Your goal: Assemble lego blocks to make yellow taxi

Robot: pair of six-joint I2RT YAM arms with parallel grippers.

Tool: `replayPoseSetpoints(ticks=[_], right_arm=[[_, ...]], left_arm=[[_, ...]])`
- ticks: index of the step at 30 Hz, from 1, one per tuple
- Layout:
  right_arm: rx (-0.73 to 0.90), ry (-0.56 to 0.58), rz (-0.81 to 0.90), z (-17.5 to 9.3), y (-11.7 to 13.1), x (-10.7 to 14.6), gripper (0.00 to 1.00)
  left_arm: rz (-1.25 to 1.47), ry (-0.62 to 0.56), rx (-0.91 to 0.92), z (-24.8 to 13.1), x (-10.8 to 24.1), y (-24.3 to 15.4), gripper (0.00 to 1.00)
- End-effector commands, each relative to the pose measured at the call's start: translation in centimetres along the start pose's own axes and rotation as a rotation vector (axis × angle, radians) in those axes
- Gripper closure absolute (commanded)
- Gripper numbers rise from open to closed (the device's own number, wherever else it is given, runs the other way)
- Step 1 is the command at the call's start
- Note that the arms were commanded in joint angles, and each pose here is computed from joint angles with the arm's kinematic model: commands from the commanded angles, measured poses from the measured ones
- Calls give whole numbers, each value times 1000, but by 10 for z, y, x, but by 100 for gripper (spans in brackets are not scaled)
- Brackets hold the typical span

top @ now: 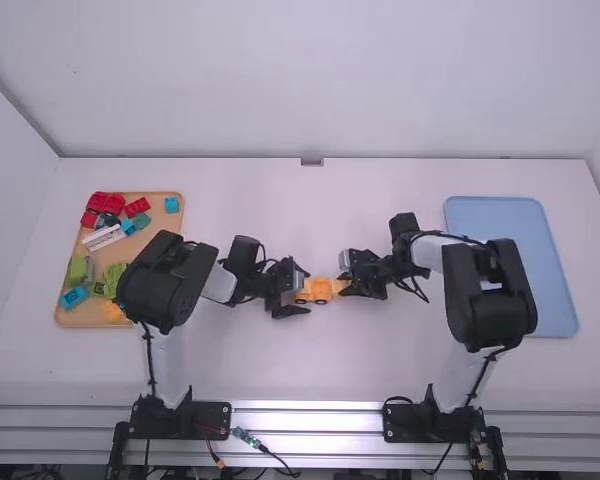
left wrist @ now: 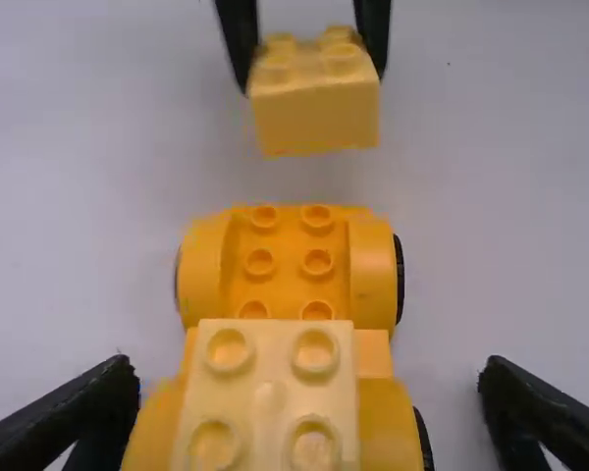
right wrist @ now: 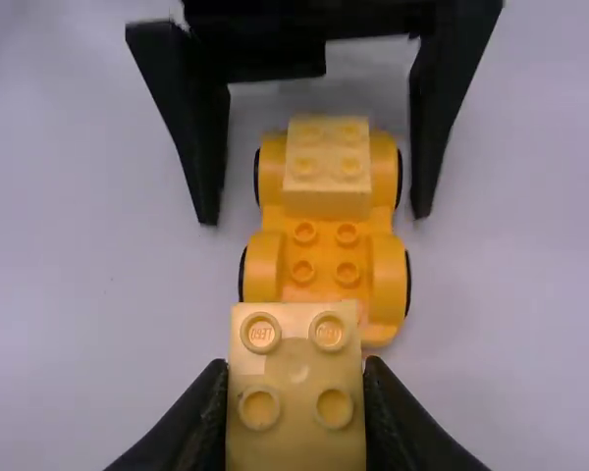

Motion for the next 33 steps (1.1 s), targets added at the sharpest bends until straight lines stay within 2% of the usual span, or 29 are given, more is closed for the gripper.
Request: replayPoseSetpoints(ticks=[1,2,3,6,7,11,17,23,33], right_arm=[[-1,-15,23,0,-5,-12,88],[-3,-15,20,1,-5,-13,88],[-9,-14,14,2,-4,-14,88],[-22,-10,6,6,-1,-16,88],[-29,-10,2,8,1,-17,89],[-38,-4,-8,12,4,-19,89],[42,45,68,24,-11,-20,95],[47,81,36,38,-6,-18,94],[58,108,65,40,-5,-12,94]], left_arm=[[8,-11,12,6,-3,4,15],[7,-11,14,6,-4,4,17],[8,-12,19,8,-5,5,25],[4,-2,13,7,-4,9,33],[7,11,7,8,-3,11,42],[9,34,2,10,-1,12,48],[-2,36,9,10,-1,12,45],[-3,42,12,10,0,11,44],[-13,41,16,10,-1,14,43]])
Point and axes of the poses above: each hand's point on the last joint's axis, 136 mm out from that joint toward the fingers, its own z axis out along the fingers, its own y axis along the line the jaws close on, x = y × z, the point moved 3 cm from there along -z, back along the fingers, and after that the axes turned 12 degrees about z, right-handed, at the moved point
